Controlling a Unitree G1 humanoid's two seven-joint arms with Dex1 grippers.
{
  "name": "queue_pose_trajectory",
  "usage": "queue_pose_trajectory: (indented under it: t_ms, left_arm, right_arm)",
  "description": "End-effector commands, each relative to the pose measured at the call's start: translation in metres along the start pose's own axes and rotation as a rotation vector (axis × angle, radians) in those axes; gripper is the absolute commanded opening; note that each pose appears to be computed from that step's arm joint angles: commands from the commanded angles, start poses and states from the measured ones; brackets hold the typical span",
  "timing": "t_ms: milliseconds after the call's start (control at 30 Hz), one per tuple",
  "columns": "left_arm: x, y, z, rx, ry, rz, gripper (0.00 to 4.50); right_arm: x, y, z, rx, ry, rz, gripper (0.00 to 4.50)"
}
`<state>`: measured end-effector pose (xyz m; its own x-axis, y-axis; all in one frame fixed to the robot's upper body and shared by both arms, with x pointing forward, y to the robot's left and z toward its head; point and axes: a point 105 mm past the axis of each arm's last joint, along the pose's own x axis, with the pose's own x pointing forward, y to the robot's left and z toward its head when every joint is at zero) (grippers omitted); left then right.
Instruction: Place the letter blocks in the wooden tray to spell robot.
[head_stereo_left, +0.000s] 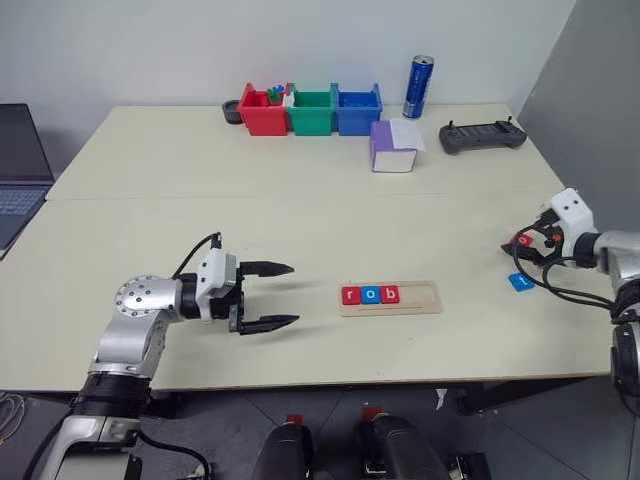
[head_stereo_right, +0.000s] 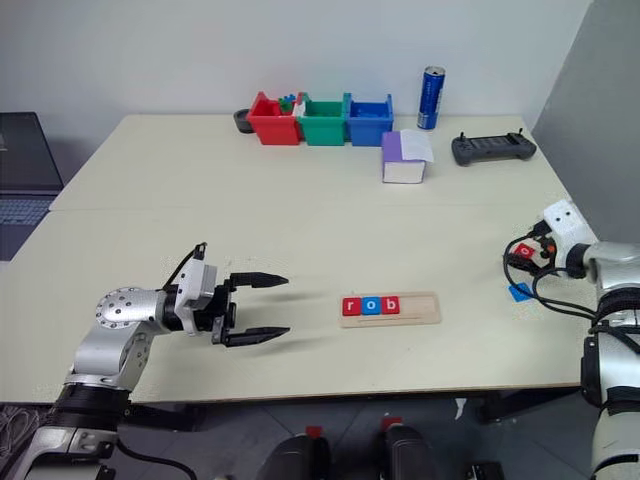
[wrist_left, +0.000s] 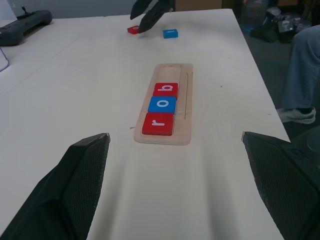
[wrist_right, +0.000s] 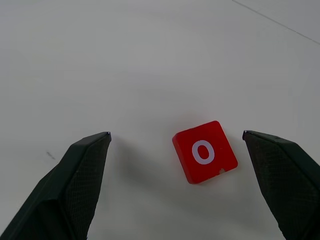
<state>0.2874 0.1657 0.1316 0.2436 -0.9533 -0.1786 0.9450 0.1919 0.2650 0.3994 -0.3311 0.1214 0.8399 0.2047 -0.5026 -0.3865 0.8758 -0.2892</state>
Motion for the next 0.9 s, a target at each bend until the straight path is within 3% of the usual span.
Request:
queue_pose_trajectory:
  t_ms: [33, 267, 567, 900]
  left_arm:
    - [-0.005, 0.002, 0.015, 0.053, -0.011, 0.025, 4.5]
    - [-0.013, 0.0, 0.019, 0.047, 0.007, 0.057, 4.5]
    - [-0.015, -0.004, 0.019, 0.039, 0.013, 0.07, 4.5]
    - [-0.016, -0.002, 0.023, 0.042, 0.015, 0.068, 4.5]
  right_arm:
    - [0.001, -0.008, 0.009, 0.001, -0.033, -0.076, 4.49]
    - [0.009, 0.001, 0.004, 0.046, -0.042, -0.063, 4.49]
    - [0.021, 0.011, -0.006, 0.28, -0.067, -0.086, 4.49]
    - [0.02, 0.011, -0.013, 0.288, -0.051, -0.101, 4.49]
